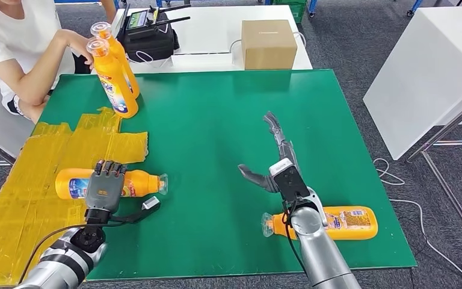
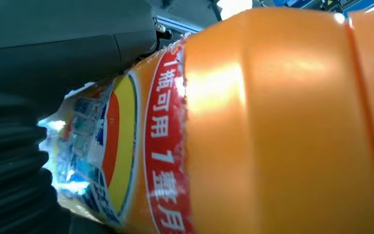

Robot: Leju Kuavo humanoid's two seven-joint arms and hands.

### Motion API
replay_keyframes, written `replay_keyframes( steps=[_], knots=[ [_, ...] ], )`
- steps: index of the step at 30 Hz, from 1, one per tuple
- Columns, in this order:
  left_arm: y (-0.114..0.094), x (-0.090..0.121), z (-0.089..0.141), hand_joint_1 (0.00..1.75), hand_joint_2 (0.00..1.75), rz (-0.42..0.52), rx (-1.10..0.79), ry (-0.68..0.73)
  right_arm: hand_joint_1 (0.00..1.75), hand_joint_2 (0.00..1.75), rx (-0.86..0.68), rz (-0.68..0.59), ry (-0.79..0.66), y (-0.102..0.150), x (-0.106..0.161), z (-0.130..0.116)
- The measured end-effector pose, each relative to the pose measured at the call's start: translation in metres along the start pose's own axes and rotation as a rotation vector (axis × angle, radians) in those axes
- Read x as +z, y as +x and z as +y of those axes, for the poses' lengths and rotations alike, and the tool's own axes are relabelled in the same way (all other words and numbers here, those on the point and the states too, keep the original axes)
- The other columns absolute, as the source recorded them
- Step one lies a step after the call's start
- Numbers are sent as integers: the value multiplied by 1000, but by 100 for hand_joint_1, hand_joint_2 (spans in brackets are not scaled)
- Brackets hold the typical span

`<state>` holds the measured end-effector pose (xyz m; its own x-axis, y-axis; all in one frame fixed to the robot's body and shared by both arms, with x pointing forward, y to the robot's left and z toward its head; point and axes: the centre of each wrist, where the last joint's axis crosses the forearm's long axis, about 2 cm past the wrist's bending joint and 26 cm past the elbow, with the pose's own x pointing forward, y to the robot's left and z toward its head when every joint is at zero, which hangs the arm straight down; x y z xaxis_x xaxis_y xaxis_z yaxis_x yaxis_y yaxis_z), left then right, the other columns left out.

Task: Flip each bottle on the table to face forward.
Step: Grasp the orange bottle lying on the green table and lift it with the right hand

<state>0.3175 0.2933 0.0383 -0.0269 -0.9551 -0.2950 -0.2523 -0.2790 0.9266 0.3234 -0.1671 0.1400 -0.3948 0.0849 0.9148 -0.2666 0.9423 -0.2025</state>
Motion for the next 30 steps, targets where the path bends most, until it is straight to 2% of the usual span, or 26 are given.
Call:
replay_keyframes(
  steps=[3, 7, 11, 15, 18, 25, 30],
  knots=[
    [-4, -2, -4, 0, 175, 10, -20, -26, 0, 175, 1, 0, 3, 0, 0, 0],
    [-10, -4, -10, 0, 175, 96, 23, -100, 0, 175, 0, -1, 8, 0, 1, 1],
    [-21, -4, -17, 0, 175, 97, 32, -155, 0, 175, 11, 2, 15, -3, 5, 2],
    [-38, -14, -21, 0, 175, 253, 101, -318, 0, 175, 25, 12, 39, -3, 7, 6],
    [-47, -17, -22, 0, 175, 337, 136, -384, 0, 175, 27, 16, 50, -2, 7, 10],
    [-51, -18, -23, 0, 175, 426, 198, -392, 0, 175, 27, 20, 56, 0, 6, 13],
    [-53, -10, -26, 0, 175, 398, 302, -296, 0, 175, 32, 34, 59, -3, 12, 15]
  ],
)
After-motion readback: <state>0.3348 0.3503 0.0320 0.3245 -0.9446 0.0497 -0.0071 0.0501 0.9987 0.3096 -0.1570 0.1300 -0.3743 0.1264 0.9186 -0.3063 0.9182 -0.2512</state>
